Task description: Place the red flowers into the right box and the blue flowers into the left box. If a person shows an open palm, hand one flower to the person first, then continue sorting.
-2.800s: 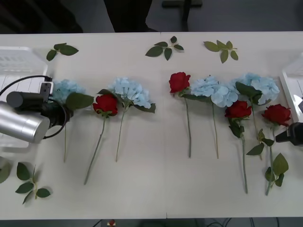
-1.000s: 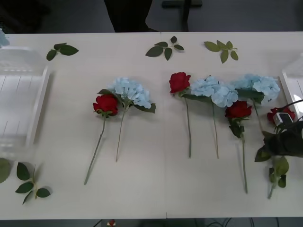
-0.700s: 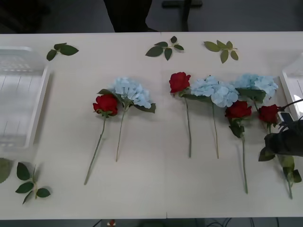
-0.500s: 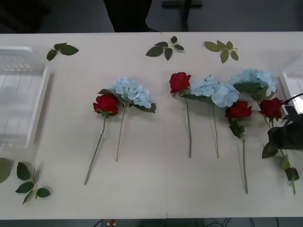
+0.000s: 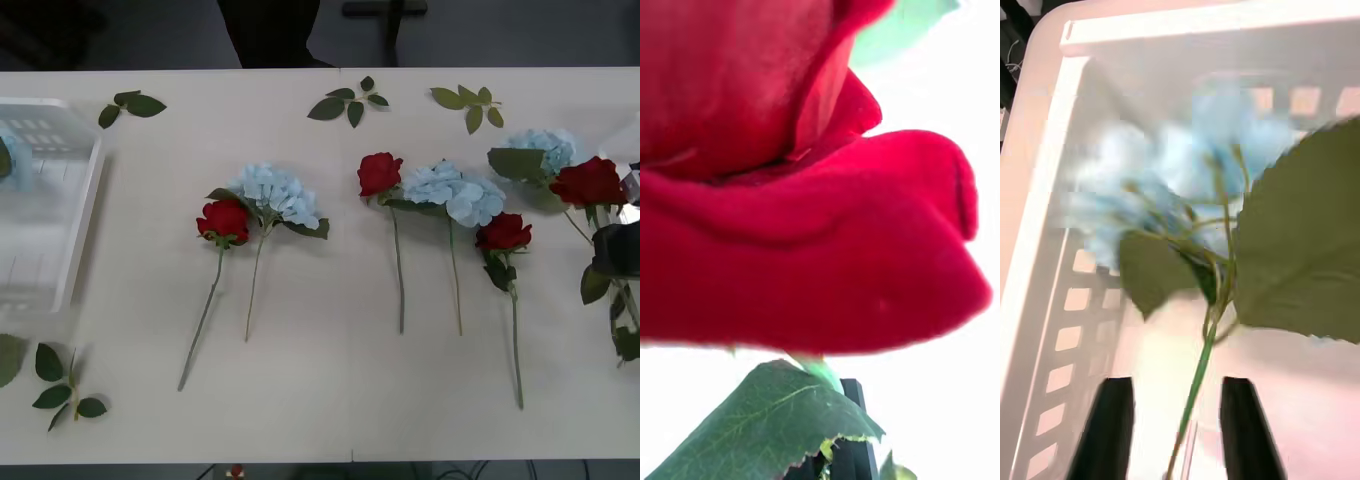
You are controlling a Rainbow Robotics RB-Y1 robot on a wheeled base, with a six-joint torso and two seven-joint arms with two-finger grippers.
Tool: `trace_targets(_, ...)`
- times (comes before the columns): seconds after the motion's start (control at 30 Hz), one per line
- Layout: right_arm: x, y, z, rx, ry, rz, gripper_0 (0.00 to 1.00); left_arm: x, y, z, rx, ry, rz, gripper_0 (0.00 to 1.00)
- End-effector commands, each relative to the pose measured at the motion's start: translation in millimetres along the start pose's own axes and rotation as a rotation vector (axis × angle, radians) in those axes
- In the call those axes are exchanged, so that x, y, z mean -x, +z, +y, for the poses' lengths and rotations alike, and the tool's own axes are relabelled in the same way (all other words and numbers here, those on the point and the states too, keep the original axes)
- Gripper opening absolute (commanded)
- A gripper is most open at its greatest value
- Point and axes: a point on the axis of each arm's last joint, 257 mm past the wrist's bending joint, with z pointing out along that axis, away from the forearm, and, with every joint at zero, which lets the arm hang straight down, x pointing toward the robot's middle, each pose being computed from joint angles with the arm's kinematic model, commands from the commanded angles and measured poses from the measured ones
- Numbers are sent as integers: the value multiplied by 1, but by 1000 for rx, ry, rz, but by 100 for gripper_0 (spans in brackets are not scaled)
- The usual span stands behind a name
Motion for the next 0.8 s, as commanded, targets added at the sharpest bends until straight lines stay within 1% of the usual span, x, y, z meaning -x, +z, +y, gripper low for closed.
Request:
trace_targets(0.03,8,-12,15,22,17,-33,1,30,-12,-6,-12,35,-61,58)
trace_targets(0.07,9,-12,16,22,15,-36,6,31,-13,-7,-15,37,-62,62)
trace_targets(0.1,9,-12,16,22,17,-36,33,34,-17,-9,-19,45,-61,68)
trace_targets(0.13,9,-12,16,20,18,-36,73,35,-21,-12,-24,54,-54,72)
trace_targets(0.2,9,-12,15,20,19,-36,100,39,-32,-18,-39,58,-45,75)
trace_targets(0.33,7,-12,15,17,19,-28,100,46,-56,-39,-78,91,-8,78)
trace_targets(0.4,6,-12,14,14,19,-24,100,51,-73,-62,-118,108,6,79)
trace_targets(0.5,3,-12,11,7,24,-18,100,50,-89,-97,-177,71,20,81)
trace_targets(0.6,-2,-11,4,-11,29,-5,100,45,-100,-135,-217,46,20,87)
trace_targets(0.63,-5,-10,1,-17,27,-1,100,42,-103,-149,-228,30,19,92)
trace_targets(0.7,-9,-9,-5,-30,31,3,100,34,-105,-172,-233,9,16,98)
trace_targets(0.73,-10,-8,-7,-34,33,4,100,32,-106,-178,-231,7,16,100)
trace_targets(0.8,-14,-5,-12,-45,34,0,100,22,-104,-199,-207,12,8,100)
